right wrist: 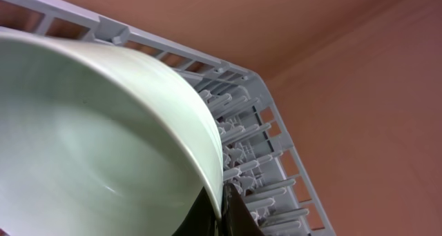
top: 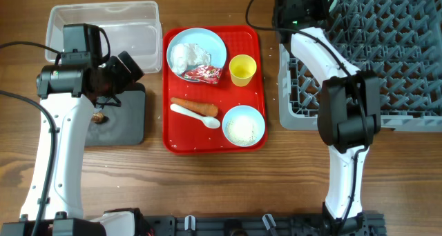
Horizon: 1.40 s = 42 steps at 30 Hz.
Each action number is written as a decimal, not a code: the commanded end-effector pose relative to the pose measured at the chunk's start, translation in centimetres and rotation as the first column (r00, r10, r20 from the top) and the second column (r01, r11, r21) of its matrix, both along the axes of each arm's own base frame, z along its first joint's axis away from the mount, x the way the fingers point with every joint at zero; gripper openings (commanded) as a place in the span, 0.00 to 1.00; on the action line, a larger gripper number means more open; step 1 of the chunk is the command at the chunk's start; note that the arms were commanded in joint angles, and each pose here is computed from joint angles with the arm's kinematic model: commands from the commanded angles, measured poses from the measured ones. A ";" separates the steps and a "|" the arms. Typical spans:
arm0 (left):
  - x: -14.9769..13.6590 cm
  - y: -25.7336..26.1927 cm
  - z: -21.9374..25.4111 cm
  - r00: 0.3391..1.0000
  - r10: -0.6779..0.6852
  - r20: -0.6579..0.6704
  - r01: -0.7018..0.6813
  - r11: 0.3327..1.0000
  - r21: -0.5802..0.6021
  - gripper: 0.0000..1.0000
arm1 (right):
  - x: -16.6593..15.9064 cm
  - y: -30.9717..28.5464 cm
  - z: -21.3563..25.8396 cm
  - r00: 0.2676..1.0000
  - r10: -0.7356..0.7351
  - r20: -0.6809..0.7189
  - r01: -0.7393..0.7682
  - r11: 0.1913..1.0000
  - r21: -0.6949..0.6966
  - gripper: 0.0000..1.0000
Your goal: Sort waste into correct bins and load items into the dishwasher rack
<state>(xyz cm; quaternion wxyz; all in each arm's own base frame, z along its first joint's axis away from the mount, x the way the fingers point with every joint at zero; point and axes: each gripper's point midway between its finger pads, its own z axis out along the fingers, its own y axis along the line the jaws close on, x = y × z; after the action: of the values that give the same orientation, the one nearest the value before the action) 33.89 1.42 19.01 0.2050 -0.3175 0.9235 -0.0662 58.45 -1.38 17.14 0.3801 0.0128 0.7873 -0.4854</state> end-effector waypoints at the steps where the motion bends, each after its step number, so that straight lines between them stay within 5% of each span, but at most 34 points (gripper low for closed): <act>1: 0.2 0.2 0.1 1.000 0.016 0.005 -0.016 1.000 -0.001 1.00 | 0.1 1.1 -1.9 0.998 0.025 -0.066 -0.027 0.999 -0.031 0.04; 5: 0.2 0.2 0.1 1.000 0.016 0.005 -0.016 1.000 -0.001 1.00 | -0.6 3.5 -2.7 0.989 0.063 -0.136 -0.070 0.996 -0.053 0.06; 7: 0.2 0.2 0.1 1.000 0.016 0.005 -0.016 1.000 -0.001 1.00 | -1.2 4.6 -3.3 0.979 0.082 -0.185 -0.095 0.993 -0.064 0.27; 8: 0.2 0.2 0.1 1.000 0.016 0.005 -0.016 1.000 -0.001 1.00 | -1.3 5.0 -3.4 0.977 0.089 -0.194 -0.104 0.992 -0.067 0.50; 11: 0.2 0.2 0.1 1.000 0.016 0.005 -0.016 1.000 -0.001 1.00 | -1.4 5.6 -3.4 0.976 0.099 -0.195 -0.114 0.991 -0.067 0.79; 17: 0.2 0.2 0.1 1.000 0.016 0.005 -0.016 1.000 -0.001 1.00 | -2.0 5.1 -1.8 0.986 0.042 -0.161 -0.059 0.993 -0.106 0.99; 28: 0.2 0.2 0.1 1.000 0.016 0.005 -0.016 1.000 -0.001 1.00 | -2.5 11.3 -0.4 0.980 0.170 -0.102 -0.176 0.983 -0.054 1.00; 35: 0.2 0.2 0.1 1.000 0.016 0.005 -0.016 1.000 -0.001 1.00 | -3.4 15.5 0.2 0.955 0.295 -0.036 -0.289 0.949 0.128 1.00; 37: 0.2 0.2 0.1 1.000 0.016 0.005 -0.016 1.000 -0.001 1.00 | -5.0 17.7 0.2 0.907 0.417 -0.056 -0.376 0.863 0.339 1.00; 39: 0.2 0.2 0.1 1.000 0.016 0.005 -0.016 1.000 -0.001 1.00 | -8.1 20.5 1.4 0.829 0.557 -0.046 -0.423 0.679 0.601 1.00; 42: 0.2 0.2 0.1 1.000 0.016 0.005 -0.016 1.000 -0.001 1.00 | -11.5 22.0 4.0 0.744 0.668 -0.020 -0.438 0.510 0.741 1.00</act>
<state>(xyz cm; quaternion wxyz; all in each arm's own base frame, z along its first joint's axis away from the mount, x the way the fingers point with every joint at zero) 33.88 1.42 19.01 0.2049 -0.3175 0.9235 -0.0662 49.60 17.04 17.25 0.3476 -0.1717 0.9052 -0.1740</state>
